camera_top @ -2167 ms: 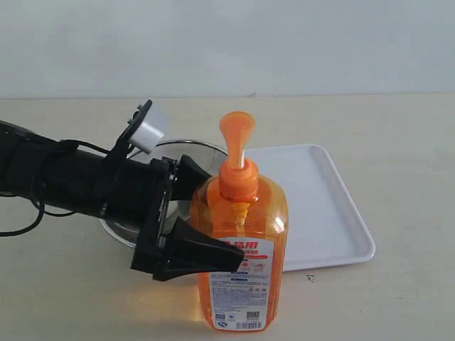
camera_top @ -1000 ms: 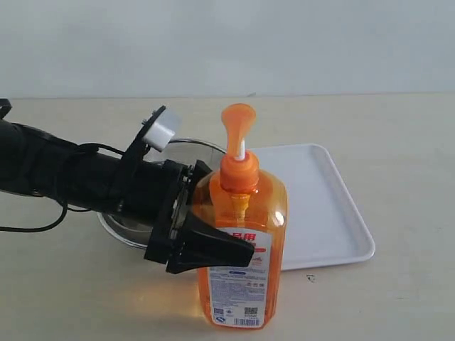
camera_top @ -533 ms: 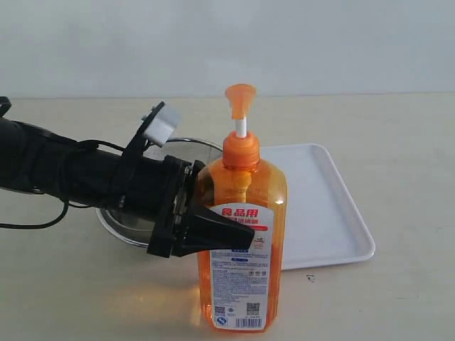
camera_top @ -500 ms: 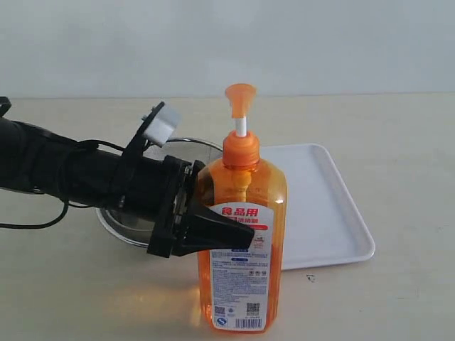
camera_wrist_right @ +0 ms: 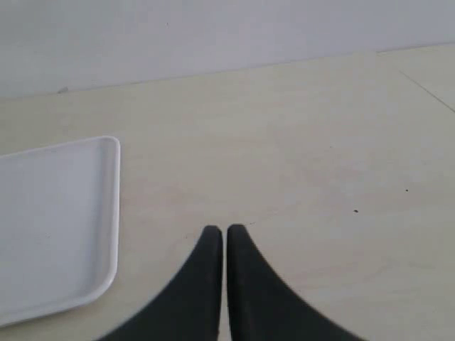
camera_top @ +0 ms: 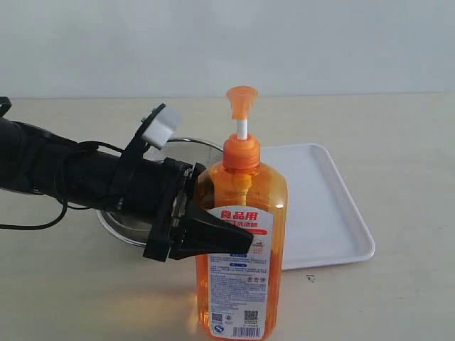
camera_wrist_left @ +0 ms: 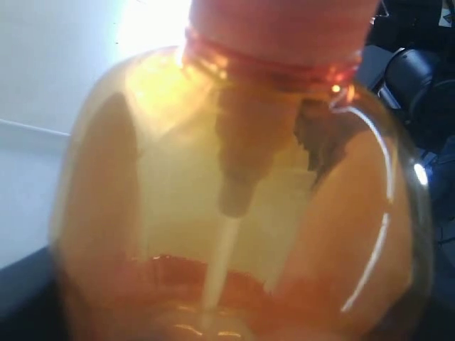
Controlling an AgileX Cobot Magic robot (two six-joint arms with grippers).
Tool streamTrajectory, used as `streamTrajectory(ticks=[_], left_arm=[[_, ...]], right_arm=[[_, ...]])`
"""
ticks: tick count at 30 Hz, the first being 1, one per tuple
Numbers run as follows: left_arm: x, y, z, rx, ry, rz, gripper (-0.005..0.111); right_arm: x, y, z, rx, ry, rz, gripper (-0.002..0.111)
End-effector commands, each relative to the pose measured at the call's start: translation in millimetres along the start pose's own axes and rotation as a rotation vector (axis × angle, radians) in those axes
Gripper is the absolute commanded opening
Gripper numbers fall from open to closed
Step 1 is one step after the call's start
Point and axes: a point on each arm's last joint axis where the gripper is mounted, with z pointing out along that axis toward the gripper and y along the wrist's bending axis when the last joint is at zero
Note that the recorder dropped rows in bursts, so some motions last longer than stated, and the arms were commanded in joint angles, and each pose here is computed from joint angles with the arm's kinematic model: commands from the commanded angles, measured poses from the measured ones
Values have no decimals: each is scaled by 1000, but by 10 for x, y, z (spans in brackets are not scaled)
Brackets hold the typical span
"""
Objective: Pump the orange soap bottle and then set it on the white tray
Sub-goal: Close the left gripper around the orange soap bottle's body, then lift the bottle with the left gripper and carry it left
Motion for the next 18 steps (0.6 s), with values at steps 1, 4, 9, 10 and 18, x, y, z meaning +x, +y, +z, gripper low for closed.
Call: streamTrajectory(ticks=[1, 4, 9, 10, 18], left_arm=[[-46, -39, 10, 37, -32, 9, 9], [-57, -49, 4, 38, -31, 15, 9], [-156, -161, -56, 39, -32, 62, 9], [-177, -194, -72, 37, -36, 68, 9], [-393, -481, -221, 21, -69, 160, 9]], right_arm=[[-13, 1, -4, -1, -16, -4, 0], [-13, 1, -4, -1, -16, -4, 0], [-13, 1, -4, -1, -16, -4, 0], [-13, 1, -4, -1, -16, -4, 0], [-13, 1, -4, -1, -16, -4, 0]])
